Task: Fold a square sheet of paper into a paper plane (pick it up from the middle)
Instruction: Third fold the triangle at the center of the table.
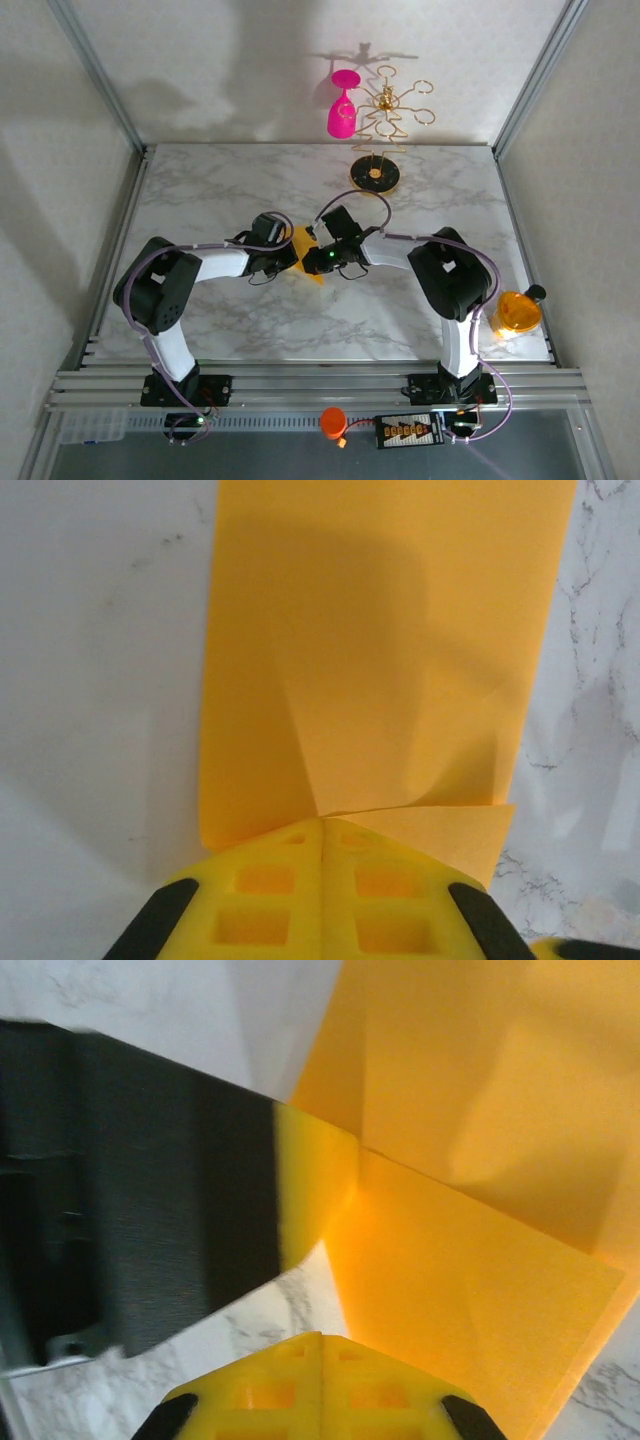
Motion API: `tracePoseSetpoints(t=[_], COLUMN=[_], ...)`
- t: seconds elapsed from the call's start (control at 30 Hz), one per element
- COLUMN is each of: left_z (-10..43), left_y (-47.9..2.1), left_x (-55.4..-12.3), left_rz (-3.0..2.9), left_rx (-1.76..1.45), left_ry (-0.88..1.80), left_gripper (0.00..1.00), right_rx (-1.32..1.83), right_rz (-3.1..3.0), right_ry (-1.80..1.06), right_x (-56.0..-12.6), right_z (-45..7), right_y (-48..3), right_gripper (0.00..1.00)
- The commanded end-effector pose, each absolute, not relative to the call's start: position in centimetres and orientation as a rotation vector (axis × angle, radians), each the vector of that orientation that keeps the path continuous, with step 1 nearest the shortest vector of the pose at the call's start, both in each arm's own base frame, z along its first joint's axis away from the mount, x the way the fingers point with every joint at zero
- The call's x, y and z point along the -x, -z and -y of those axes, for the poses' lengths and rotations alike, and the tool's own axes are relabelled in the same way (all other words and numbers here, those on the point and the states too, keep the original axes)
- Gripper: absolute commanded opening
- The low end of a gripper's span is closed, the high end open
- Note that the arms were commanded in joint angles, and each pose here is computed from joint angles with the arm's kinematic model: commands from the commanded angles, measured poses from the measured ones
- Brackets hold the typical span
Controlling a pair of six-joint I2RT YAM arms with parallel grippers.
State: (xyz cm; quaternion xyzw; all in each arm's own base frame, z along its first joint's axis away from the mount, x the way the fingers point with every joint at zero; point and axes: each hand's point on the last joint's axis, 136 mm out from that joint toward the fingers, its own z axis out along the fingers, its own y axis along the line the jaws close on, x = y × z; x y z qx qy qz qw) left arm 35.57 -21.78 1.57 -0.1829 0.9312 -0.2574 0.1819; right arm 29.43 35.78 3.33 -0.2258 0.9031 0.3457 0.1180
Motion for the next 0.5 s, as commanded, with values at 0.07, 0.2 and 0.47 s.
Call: tracePoseSetpoints(t=[0.07,0.2,0.47], left_z=[19.2,17.7,15.5], left_y=[2.3,3.5,5.2], left_x=[-33.4,-32.6,-31.2], left_rz=[-2.749,-2.789,-2.837], left_rx=[0.613,0.637,0.633], left_ry=[0.516,0.383,0.212], left_gripper=[0.00,0.00,0.00], right_rx=[0.681,0.686,0.672], right_rz=[-2.700,-2.731,-2.767], right_ry=[-0.963,-0.920,-0.939], right_x=[-29.2,-28.4,-25.5], right_z=[-35.2,-34.0,-30.6], right_y=[-1.6,-0.7,-0.7], right_gripper=[0.00,0.00,0.01])
